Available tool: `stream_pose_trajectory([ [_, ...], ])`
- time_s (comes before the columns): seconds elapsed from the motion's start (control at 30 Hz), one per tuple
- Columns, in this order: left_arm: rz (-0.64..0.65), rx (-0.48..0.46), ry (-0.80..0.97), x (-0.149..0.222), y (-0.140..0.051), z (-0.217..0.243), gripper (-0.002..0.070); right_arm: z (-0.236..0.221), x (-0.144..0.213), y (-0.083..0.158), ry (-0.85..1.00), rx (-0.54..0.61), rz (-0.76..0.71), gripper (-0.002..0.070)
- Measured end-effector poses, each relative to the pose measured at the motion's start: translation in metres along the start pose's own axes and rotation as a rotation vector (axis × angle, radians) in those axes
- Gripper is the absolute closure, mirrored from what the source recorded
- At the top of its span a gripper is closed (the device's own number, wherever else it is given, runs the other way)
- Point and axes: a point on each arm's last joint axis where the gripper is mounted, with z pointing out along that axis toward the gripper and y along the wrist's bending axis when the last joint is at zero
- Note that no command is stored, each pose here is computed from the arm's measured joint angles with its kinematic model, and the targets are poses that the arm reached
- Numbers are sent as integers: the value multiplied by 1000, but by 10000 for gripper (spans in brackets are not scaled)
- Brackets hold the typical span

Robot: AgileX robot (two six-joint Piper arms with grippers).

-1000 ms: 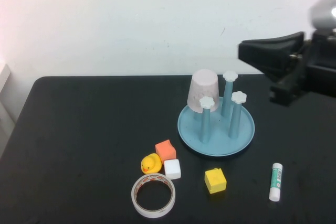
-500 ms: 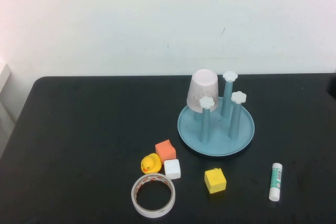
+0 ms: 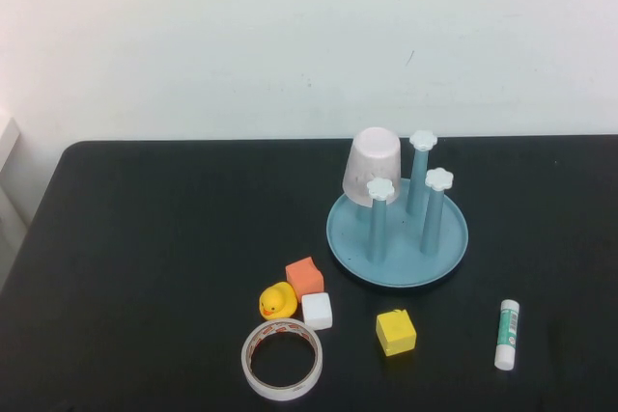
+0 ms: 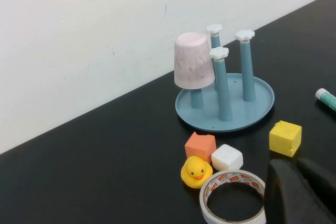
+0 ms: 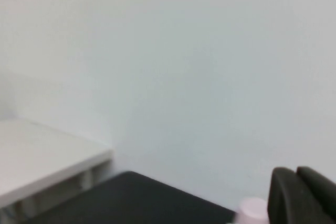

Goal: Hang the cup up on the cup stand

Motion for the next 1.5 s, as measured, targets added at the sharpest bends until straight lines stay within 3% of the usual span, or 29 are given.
stream_pose_trajectory([
  [0.2,0,0,0,0,0,0,676,-7,11,-13,31,156,-142,678],
  [0.6,0,0,0,0,0,0,676,-30,4,-21,-31,320,-314,678],
  [1.0,-2,0,0,0,0,0,676,-39,70,-28,138,449,-116,678],
  [1.23,-2,0,0,0,0,0,676,-61,97,-34,360,667,-50,678],
  [1.5,-2,0,0,0,0,0,676,-60,125,-36,356,665,61,678],
])
